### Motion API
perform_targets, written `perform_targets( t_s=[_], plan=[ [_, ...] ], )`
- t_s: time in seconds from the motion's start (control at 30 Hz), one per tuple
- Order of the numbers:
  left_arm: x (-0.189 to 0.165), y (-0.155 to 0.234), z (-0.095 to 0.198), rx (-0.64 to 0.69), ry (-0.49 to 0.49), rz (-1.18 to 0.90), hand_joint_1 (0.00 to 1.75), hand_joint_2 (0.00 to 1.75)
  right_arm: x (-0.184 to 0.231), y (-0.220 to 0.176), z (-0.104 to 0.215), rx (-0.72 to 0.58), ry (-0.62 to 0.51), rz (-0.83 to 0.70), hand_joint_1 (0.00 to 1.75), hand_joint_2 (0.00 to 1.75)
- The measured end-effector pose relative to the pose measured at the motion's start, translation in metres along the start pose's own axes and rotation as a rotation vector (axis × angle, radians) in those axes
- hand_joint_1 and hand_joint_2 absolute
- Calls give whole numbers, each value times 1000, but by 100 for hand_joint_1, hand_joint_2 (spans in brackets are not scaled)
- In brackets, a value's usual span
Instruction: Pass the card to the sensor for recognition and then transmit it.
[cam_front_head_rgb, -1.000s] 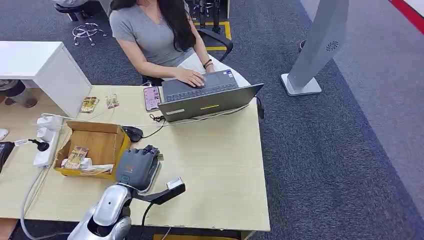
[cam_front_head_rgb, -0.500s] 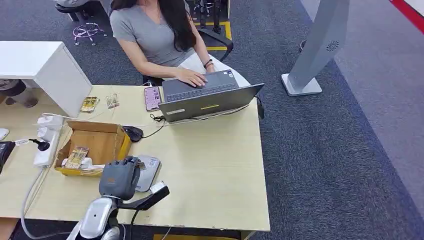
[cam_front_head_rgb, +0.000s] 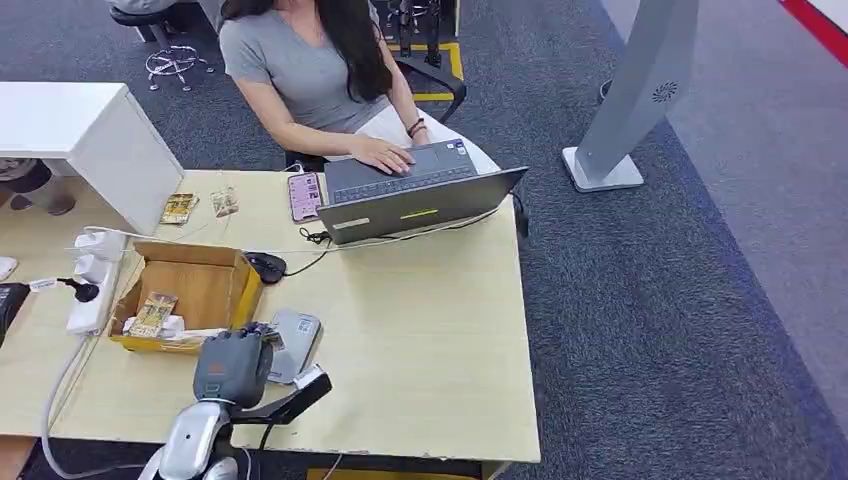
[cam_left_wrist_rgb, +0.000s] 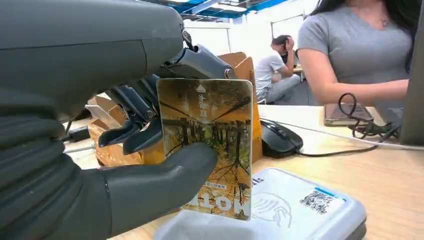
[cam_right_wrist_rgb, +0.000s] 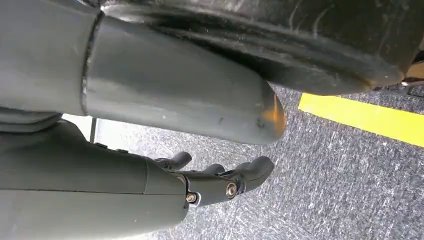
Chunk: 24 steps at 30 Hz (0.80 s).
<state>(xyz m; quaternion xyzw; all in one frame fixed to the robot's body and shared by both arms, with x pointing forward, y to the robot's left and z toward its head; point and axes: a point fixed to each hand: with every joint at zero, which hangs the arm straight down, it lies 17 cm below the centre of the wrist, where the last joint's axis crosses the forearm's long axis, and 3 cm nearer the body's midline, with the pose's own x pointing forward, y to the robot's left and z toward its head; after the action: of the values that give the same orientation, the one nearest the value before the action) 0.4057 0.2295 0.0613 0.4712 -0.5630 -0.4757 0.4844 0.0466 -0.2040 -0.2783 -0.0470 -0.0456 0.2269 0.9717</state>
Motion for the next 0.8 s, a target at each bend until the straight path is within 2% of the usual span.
perform_targets(
  t_s=[0.3, 0.5, 0.67, 0.8],
  plan=[
    [-7, -12, 1, -37, 16, 10, 175, 175, 0, 0, 0, 2, 0, 6, 0, 0],
    [-2, -19, -3, -78, -16, 75, 175, 175, 0, 1, 0, 7, -1, 17, 0, 0],
    [-2, -5, -13, -36, -33, 109, 175, 175, 0, 2, 0, 10, -5, 26, 0, 0],
    [-6, 36, -40, 72, -50, 104, 175, 175, 1, 1, 0, 10, -10, 42, 0, 0]
  ],
)
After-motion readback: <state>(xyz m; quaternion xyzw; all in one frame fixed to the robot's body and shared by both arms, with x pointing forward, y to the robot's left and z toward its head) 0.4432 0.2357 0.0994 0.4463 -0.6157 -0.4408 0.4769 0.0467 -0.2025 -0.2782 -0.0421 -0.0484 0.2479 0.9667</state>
